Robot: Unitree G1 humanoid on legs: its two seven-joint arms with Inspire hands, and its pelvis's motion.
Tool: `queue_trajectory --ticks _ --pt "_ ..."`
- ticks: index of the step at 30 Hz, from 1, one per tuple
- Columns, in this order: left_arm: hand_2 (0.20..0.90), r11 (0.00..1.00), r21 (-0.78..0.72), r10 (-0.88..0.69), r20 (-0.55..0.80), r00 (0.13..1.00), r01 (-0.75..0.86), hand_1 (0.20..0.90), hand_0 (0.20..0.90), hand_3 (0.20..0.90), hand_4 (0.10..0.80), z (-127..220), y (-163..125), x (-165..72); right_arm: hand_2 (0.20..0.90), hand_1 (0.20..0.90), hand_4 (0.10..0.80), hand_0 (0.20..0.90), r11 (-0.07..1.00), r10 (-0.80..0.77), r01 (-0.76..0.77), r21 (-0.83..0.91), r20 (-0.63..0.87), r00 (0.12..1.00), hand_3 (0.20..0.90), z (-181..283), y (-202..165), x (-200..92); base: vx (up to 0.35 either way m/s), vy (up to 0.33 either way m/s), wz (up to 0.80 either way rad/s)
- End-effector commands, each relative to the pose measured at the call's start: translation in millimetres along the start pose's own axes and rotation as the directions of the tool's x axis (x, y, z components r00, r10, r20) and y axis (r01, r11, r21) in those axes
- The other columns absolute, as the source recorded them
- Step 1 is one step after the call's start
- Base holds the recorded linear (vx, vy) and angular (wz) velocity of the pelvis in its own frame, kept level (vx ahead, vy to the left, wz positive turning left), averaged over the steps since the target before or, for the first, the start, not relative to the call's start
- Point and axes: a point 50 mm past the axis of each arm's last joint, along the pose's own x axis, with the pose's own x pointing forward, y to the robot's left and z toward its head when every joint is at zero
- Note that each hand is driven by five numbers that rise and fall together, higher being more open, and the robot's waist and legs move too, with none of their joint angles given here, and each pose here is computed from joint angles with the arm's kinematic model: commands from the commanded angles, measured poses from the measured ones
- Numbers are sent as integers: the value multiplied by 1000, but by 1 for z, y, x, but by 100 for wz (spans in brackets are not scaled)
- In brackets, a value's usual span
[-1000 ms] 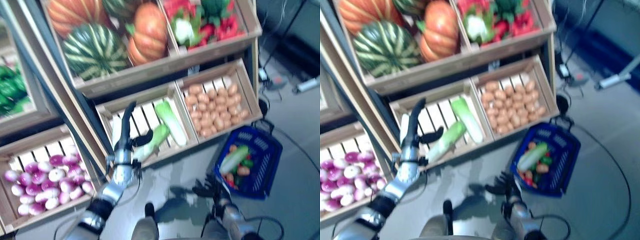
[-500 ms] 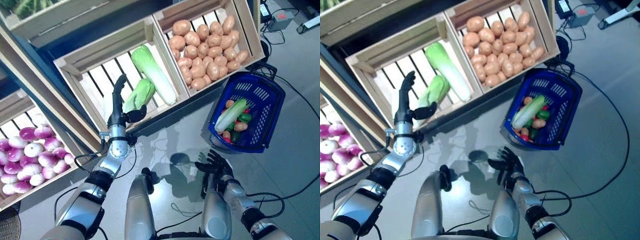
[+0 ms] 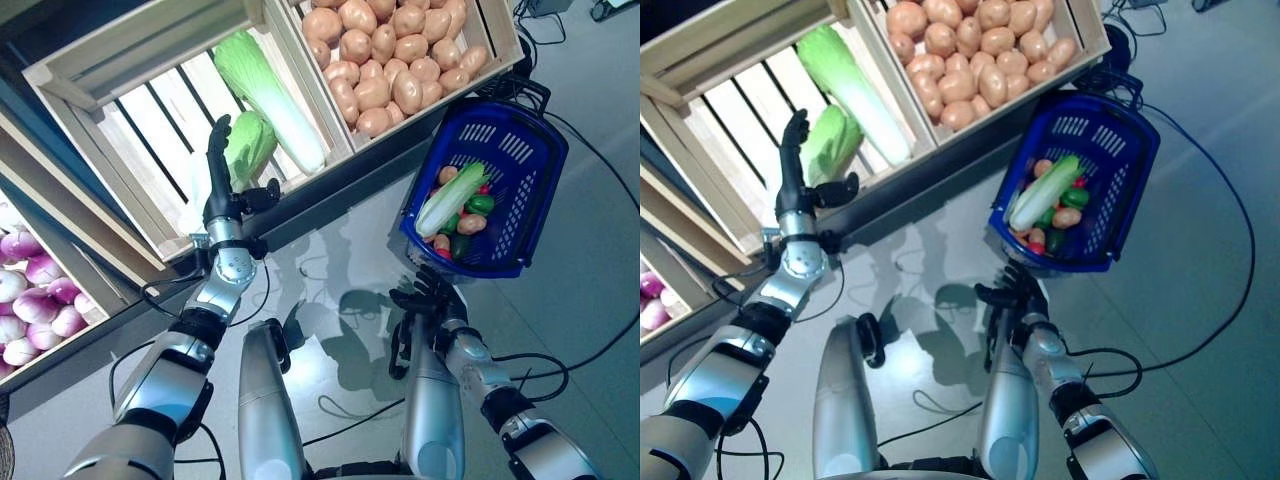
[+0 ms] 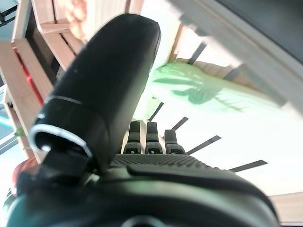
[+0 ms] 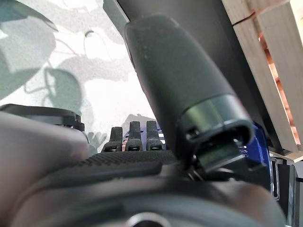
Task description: Put vegetables into the basket
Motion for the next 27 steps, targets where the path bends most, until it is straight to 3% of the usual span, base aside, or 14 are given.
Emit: queue_trajectory --ticks 1,12,18,27 --pt "900 978 19 205 116 972 -208 900 900 900 800 41 51 45 900 900 800 900 992 -95 93 84 15 995 900 -3 -20 -7 0 0 0" --pt "900 916 135 386 -27 922 -379 900 900 900 800 50 107 78 900 900 800 900 982 -149 146 118 20 989 900 1 -51 -8 -6 21 1" --pt "900 881 200 455 -106 884 -429 900 900 900 800 43 127 81 900 900 800 900 983 -149 146 113 19 989 900 -4 -59 -12 6 11 2" --pt "900 980 130 183 -280 942 -151 900 900 900 800 24 120 83 900 900 800 900 981 -149 142 135 44 988 900 4 -65 -10 8 1 3"
